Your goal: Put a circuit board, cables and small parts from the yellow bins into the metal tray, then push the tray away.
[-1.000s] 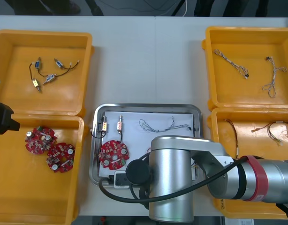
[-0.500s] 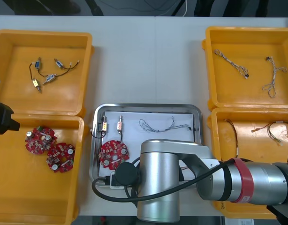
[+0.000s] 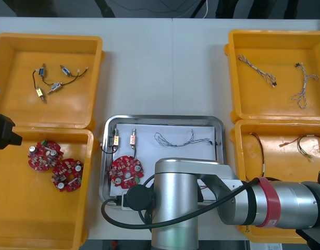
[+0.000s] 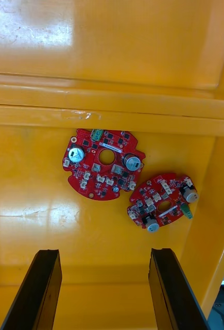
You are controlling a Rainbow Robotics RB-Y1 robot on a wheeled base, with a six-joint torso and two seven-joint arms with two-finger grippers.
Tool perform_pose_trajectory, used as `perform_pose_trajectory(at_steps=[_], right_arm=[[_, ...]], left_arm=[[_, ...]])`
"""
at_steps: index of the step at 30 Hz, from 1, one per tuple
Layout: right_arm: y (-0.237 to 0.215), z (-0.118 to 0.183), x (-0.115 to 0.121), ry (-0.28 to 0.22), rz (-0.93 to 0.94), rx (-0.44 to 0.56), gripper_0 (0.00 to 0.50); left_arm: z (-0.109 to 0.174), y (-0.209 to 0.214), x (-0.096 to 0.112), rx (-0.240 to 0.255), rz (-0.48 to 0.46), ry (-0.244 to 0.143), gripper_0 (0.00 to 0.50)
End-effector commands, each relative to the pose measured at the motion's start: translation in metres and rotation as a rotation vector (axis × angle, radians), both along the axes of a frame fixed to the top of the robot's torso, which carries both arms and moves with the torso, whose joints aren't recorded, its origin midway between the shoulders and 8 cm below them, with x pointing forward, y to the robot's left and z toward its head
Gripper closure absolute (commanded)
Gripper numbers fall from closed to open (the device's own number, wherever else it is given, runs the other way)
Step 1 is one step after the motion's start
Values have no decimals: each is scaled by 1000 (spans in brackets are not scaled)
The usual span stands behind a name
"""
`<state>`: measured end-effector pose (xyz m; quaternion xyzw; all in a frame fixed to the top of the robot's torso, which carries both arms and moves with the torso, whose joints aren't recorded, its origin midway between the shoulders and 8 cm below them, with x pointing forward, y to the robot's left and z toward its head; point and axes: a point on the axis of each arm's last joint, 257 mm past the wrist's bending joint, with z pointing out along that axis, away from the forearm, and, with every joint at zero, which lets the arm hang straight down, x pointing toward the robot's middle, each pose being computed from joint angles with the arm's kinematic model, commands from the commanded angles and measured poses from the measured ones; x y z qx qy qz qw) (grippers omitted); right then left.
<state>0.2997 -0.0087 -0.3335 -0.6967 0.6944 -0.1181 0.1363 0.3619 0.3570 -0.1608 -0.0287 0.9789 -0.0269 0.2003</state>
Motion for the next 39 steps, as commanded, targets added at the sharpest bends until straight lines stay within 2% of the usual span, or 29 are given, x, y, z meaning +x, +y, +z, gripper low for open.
perform_pose_trajectory(at_steps=[1, 21, 22, 24, 25, 27, 29, 33, 39], right_arm=[[13, -3, -13, 10, -16, 40, 0], [17, -6, -11, -5, -42, 60, 0], [17, -6, -12, -3, -42, 59, 21], [20, -4, -13, -5, -39, 66, 173], [22, -3, -14, -8, -37, 70, 212], [24, 2, -14, -20, -32, 76, 346], [24, 3, -14, -24, -29, 79, 408], [23, 5, -11, -35, -30, 82, 447], [20, 5, -8, -45, -33, 82, 466]], left_arm=[[12, 16, -6, 75, -49, -17, 0], [12, 16, -6, 75, -49, -17, 0], [12, 16, -6, 75, -49, -17, 0], [12, 16, -6, 75, -49, -17, 0], [12, 16, -6, 75, -49, -17, 0], [12, 16, -6, 75, -49, -17, 0], [12, 16, -6, 75, -49, -17, 0], [12, 16, -6, 75, -49, -17, 0], [12, 16, -6, 75, -49, -17, 0]])
